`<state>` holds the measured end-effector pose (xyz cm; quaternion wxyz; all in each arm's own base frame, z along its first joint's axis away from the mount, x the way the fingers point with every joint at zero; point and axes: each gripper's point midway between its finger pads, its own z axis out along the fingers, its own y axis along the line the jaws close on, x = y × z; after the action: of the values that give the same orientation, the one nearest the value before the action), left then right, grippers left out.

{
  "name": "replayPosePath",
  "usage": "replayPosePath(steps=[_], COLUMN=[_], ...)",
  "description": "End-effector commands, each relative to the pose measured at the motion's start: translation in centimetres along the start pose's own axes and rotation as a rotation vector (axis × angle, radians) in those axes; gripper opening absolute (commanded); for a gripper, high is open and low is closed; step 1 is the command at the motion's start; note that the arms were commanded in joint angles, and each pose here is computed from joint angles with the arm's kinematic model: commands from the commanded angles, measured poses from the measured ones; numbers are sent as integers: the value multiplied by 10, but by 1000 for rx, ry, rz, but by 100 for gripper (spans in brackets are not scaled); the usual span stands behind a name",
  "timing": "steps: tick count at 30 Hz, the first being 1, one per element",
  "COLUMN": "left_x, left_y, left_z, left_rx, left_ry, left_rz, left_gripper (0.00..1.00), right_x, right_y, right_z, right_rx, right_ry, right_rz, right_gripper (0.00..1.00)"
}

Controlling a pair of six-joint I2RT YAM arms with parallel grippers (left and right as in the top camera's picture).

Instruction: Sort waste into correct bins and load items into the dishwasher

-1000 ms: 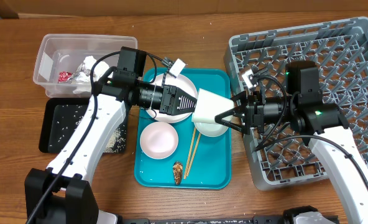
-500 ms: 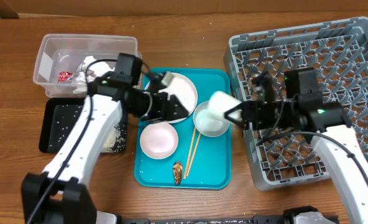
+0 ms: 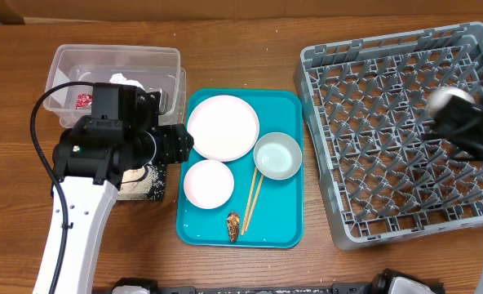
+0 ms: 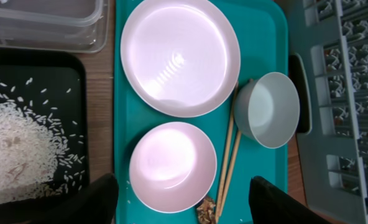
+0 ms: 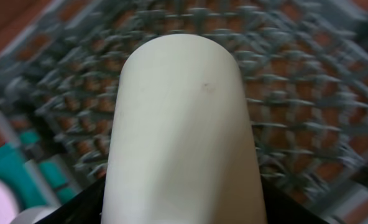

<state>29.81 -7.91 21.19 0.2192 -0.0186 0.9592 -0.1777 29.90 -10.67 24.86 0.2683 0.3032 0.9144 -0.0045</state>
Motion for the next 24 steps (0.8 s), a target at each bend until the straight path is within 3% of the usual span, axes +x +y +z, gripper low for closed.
replayPosePath(steps=[1, 7, 14, 16, 19, 22, 23, 24], left_x=[-5, -3, 1, 1, 1, 1, 1, 1], left_y=[7, 8, 9, 9, 9, 9, 9, 9], left_z=[-2, -1, -1, -1, -1, -1, -1, -1], left_rx=[-45, -48, -52, -51, -51, -51, -52, -52], left_ry=[-15, -6, 11, 11, 11, 11, 11, 12], left_rz=[-7, -10, -14, -14, -15, -14, -14, -15], left_gripper=[70, 71, 71, 71, 72, 72, 72, 72], right_x=[-11, 7, 26, 31, 34, 33, 33, 32], right_y=[-55, -103, -116, -118, -120, -120, -120, -120], right_z=[2, 28, 59, 66, 75, 79, 79, 79], right_rx=[160, 261, 300, 305, 307, 306, 305, 304], right_ry=[-14, 137, 285, 308, 315, 313, 309, 307], right_rz=[183, 323, 349, 349, 351, 351, 351, 351], right_gripper=[4, 4, 4, 13, 40, 45, 53, 70])
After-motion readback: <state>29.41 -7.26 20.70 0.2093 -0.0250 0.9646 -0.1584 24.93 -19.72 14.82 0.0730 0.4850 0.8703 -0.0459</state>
